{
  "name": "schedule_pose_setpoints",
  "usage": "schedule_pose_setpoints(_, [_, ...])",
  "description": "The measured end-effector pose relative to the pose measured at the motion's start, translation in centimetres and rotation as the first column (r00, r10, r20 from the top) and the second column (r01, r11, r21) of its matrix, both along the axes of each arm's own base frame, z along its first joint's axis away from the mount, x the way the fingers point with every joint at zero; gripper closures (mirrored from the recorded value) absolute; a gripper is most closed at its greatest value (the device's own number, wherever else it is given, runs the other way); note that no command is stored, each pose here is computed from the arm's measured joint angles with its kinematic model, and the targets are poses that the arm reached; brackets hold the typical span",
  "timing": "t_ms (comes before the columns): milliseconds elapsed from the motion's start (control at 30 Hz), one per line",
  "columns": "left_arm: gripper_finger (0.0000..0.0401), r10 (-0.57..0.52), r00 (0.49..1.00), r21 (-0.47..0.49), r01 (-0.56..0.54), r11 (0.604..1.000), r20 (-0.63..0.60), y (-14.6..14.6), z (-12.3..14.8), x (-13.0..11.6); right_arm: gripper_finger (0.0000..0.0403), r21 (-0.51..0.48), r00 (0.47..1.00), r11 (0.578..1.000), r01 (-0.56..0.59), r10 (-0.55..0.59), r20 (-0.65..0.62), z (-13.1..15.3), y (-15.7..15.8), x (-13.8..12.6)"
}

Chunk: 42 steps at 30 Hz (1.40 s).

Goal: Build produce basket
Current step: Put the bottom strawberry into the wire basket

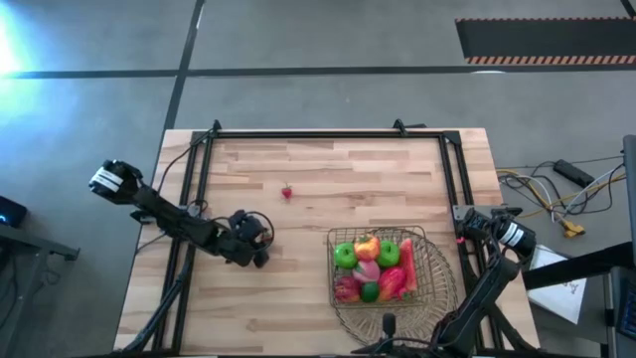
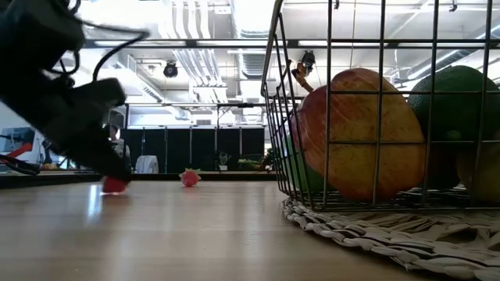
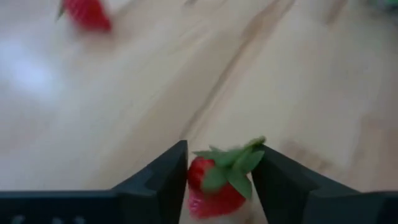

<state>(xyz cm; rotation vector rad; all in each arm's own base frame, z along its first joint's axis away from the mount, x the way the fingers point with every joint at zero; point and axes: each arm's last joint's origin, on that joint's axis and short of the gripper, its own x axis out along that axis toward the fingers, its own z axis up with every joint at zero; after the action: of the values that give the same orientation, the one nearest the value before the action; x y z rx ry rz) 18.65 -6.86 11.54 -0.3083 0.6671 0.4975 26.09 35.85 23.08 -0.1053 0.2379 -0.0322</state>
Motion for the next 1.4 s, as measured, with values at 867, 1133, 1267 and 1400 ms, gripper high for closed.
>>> schedule_pose_setpoints(867, [0.0258,-0.345,0.929,0.181,0.319,0.93,0.138,-2.3,5.2,4.2,0.036,-0.008,1.0,1.0,0.03,-0.03,-0.01,-0.1,-0.8,1.0])
schedule_pose_setpoints(1133, [0.0187,-0.305,0.952,0.139,0.297,0.945,0.035,-1.2,4.7,7.1,0.036,-0.025,0.999,0.998,0.049,-0.05,-0.021,-0.3,-1.4,1.6])
schedule_pose_setpoints(1267, [0.0199,-0.258,0.955,0.131,0.277,0.952,-0.144,-0.9,4.0,8.8,0.036,-0.033,0.998,0.998,0.049,-0.05,-0.029,-0.4,-1.5,1.6])
schedule_pose_setpoints(1400, [0.0219,-0.236,0.929,0.134,0.283,0.95,-0.287,-1.0,3.7,10.2,0.036,-0.033,0.998,0.998,0.049,-0.05,-0.029,-0.4,-1.5,1.6])
